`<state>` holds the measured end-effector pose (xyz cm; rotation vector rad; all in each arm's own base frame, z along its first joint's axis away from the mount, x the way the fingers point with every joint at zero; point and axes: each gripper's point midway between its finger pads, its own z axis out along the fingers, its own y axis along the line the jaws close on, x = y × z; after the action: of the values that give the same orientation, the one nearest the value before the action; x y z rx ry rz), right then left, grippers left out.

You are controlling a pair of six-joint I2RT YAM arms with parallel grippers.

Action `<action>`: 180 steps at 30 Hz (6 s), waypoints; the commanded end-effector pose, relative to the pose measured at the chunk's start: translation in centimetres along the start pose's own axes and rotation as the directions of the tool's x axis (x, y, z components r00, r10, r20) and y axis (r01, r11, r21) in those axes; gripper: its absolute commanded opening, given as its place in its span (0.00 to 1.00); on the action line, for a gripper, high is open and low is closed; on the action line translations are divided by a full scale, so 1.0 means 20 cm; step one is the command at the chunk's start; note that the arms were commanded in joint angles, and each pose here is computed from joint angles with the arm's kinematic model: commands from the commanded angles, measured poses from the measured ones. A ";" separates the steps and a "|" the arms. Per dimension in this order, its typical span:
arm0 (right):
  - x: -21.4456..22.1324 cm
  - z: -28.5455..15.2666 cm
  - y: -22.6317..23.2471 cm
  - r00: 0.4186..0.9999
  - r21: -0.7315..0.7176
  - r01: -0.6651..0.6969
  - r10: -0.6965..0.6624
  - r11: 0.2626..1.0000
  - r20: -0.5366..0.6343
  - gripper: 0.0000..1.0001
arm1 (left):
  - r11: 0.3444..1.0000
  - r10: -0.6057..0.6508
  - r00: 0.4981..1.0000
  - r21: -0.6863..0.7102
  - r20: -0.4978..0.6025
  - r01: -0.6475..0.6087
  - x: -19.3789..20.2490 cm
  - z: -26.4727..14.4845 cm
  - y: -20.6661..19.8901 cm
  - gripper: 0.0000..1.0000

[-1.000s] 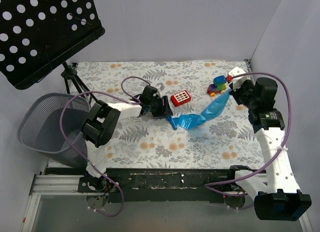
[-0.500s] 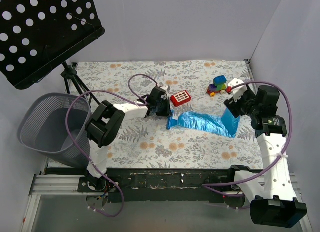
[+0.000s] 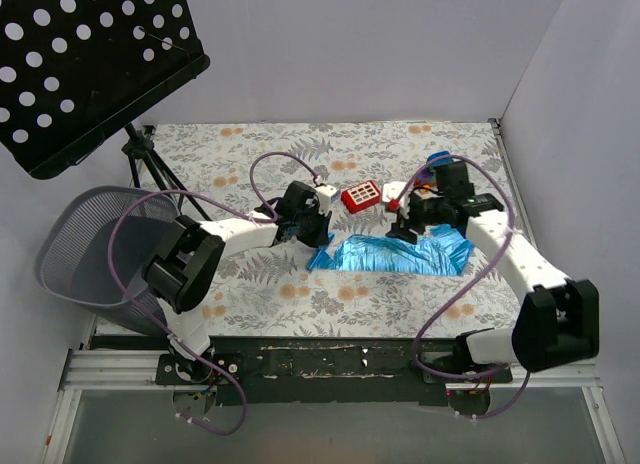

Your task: Put the trash bags into the trash bin

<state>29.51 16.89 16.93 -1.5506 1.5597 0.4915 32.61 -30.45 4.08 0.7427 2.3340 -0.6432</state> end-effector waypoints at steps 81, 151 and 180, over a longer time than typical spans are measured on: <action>-0.40 0.26 0.62 0.943 -0.595 -0.218 0.324 0.774 0.075 0.01 | 0.583 0.730 0.630 -0.724 0.266 -0.369 -0.65 -0.66 0.46 0.00; -2.00 -1.14 -0.63 0.651 0.461 -0.188 -0.242 0.867 0.720 0.01 | 0.645 0.223 0.684 0.420 0.695 -0.638 -1.04 -0.31 -1.07 0.67; -0.75 -0.42 -0.47 0.929 0.352 -0.225 0.091 0.909 0.360 0.80 | 0.627 -0.050 0.993 0.770 -0.111 0.118 -0.14 -0.57 -0.52 0.00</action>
<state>42.71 14.52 31.17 -0.6476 1.6783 0.2715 24.02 -32.86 13.90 1.0287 2.1428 -1.6611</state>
